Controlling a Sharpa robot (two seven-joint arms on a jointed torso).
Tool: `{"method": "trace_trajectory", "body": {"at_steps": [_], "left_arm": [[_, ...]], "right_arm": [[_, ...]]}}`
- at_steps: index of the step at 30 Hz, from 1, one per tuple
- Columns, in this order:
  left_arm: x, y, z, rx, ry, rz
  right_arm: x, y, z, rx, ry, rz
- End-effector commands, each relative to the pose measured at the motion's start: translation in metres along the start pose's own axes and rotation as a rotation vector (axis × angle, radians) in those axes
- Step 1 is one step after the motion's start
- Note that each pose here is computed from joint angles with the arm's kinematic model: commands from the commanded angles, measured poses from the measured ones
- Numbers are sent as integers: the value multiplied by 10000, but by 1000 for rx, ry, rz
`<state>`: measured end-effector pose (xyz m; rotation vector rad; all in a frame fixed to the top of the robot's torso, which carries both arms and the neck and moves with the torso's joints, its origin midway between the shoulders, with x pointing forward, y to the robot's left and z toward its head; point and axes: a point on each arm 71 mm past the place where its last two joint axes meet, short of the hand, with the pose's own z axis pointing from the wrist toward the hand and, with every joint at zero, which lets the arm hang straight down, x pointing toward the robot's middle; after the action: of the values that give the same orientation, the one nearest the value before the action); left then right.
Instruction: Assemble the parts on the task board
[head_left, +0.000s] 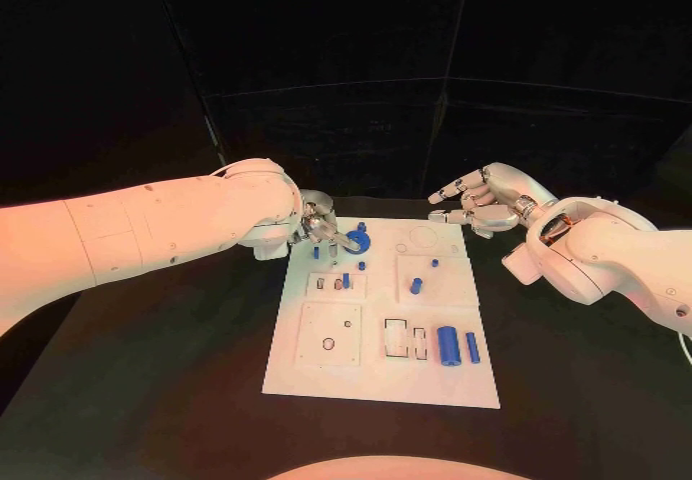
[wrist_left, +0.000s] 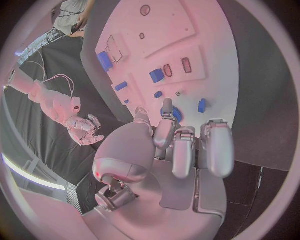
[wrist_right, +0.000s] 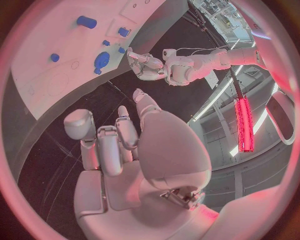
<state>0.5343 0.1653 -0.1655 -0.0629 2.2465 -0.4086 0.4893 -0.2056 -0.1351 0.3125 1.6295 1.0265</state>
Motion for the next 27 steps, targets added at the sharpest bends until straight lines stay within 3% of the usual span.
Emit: {"method": "trace_trajectory", "body": {"at_steps": [1, 6, 10, 27], "left_arm": [[-15, -17, 26, -54, -2, 80], [7, -109, 79, -56, 26, 110], [79, -156, 118, -85, 71, 113], [264, -185, 198, -115, 154, 130]], "right_arm": [[2, 22, 12, -12, 6, -11], [8, 25, 27, -12, 7, -13], [14, 26, 37, -11, 9, -13], [42, 34, 75, -8, 17, -16]]}}
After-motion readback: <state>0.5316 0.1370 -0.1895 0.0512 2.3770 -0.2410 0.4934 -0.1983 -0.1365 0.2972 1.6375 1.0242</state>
